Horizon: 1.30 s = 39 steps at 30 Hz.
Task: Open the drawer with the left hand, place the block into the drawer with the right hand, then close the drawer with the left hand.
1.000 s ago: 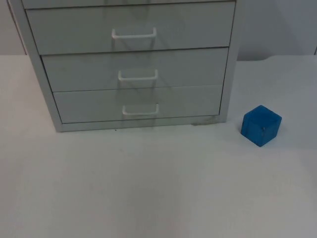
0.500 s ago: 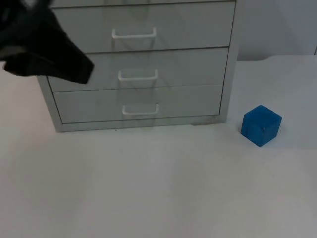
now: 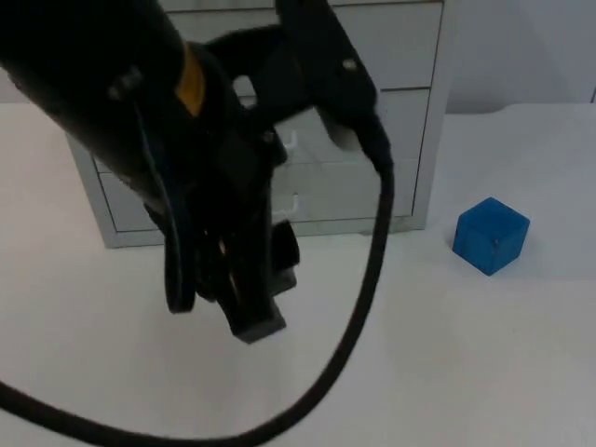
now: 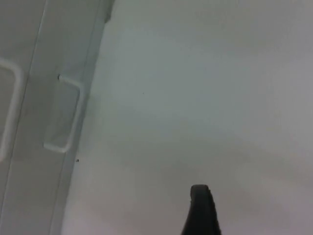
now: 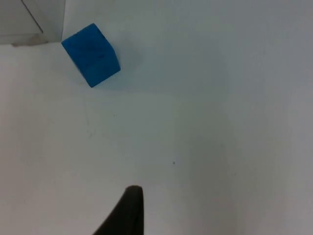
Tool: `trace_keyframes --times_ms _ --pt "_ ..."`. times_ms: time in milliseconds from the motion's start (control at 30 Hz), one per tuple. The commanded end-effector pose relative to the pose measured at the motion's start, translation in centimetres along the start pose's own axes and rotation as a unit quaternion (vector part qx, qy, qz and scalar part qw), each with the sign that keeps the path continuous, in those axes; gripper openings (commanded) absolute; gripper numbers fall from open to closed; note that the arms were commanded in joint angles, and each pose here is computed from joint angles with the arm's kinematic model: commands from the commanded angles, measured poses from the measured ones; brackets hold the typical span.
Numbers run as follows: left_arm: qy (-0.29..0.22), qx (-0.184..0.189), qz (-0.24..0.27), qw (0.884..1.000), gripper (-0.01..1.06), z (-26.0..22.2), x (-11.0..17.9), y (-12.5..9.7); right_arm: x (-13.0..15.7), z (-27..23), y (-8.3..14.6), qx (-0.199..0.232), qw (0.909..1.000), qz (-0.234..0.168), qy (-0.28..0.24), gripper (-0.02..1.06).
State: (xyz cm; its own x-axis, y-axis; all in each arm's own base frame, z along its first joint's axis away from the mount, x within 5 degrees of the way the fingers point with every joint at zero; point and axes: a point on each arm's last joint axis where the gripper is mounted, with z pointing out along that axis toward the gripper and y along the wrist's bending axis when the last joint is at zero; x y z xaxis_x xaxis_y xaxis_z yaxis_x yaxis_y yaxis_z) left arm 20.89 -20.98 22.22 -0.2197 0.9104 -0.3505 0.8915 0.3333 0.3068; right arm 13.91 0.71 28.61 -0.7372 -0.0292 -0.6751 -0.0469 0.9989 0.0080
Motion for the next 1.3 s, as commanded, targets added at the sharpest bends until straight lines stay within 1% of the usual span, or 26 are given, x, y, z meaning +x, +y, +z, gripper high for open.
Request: trace_keyframes --times_ms 0,67,100,200,267,367,433,467,600,633,700,767,900,1000,1067,1100,1133,1200,1267 --pt "-0.008 -0.018 0.036 0.999 0.59 1.1 -0.7 0.0 -0.1 0.0 -0.1 0.003 0.9999 -0.005 -0.010 1.05" --pt "-0.010 -0.024 0.057 0.998 0.59 2.4 -0.9 0.0 -0.1 0.0 -0.1 0.003 0.9999 -0.005 -0.010 1.05" --pt "-0.010 -0.024 0.057 0.998 0.59 2.4 -0.9 0.0 -0.1 0.0 -0.1 0.003 0.9999 -0.005 -0.010 1.05" --pt "0.011 -0.049 0.091 0.995 0.59 4.4 -0.7 0.4 -0.1 0.0 -0.1 0.003 0.9999 -0.005 -0.010 1.05" --pt "0.018 -0.056 0.093 0.994 0.59 5.0 -0.6 0.4 -0.1 0.0 -0.1 0.003 0.9999 -0.005 -0.010 1.05" --pt "0.040 -0.087 0.122 0.988 0.59 6.8 -0.4 0.7 -0.1 0.0 -0.1 0.003 0.9999 -0.004 -0.011 1.05" --pt "0.050 -0.101 0.129 0.985 0.59 8.0 -0.3 0.9 -0.1 0.0 -0.1 0.003 0.9999 -0.002 -0.011 1.05" --pt "0.050 -0.101 0.129 0.985 0.59 8.0 -0.3 0.9 -0.1 0.0 -0.1 0.003 0.9999 -0.002 -0.011 1.05" --pt "0.060 -0.134 0.172 0.974 0.59 10.8 -1.2 1.5 -0.1 0.0 -0.1 0.003 0.9999 -0.002 -0.012 1.05" --pt "0.060 -0.134 0.172 0.974 0.59 10.8 -1.2 1.5 -0.1 0.0 -0.1 0.003 0.9999 -0.002 -0.012 1.05" --pt "0.063 -0.153 0.161 0.973 0.59 11.9 -1.8 2.0 -0.1 0.0 -0.1 0.003 0.9999 -0.002 -0.012 1.05" --pt "0.080 -0.170 0.172 0.967 0.59 13.2 -2.1 2.4 -0.1 0.0 -0.1 0.003 0.9999 -0.002 -0.012 1.05" --pt "0.098 -0.186 0.181 0.961 0.59 14.8 -2.5 2.8 -0.1 0.0 -0.1 0.003 0.9999 -0.002 -0.012 1.05" --pt "0.109 -0.191 0.188 0.957 0.59 15.5 -2.4 3.0 -0.1 0.0 -0.1 0.003 0.9999 -0.002 -0.012 1.05" --pt "0.114 -0.194 0.178 0.958 0.59 16.2 -1.9 3.3 -0.1 0.0 -0.1 0.003 0.9999 -0.002 -0.012 1.05" --pt "0.114 -0.193 0.164 0.961 0.59 16.3 -1.6 3.7 -0.1 0.0 -0.1 0.003 0.9999 -0.002 -0.012 1.05" --pt "0.114 -0.193 0.164 0.961 0.59 16.3 -1.6 3.7 -0.1 0.0 -0.1 0.003 0.9999 -0.002 -0.012 1.05" --pt "0.108 -0.187 0.153 0.964 0.59 16.5 -1.2 4.4 -0.1 0.0 -0.1 0.003 0.9999 -0.002 -0.012 1.05" --pt "0.100 -0.184 0.155 0.965 0.57 16.6 -0.9 5.1 -0.2 0.0 -0.1 0.003 0.9999 -0.002 -0.013 1.05"
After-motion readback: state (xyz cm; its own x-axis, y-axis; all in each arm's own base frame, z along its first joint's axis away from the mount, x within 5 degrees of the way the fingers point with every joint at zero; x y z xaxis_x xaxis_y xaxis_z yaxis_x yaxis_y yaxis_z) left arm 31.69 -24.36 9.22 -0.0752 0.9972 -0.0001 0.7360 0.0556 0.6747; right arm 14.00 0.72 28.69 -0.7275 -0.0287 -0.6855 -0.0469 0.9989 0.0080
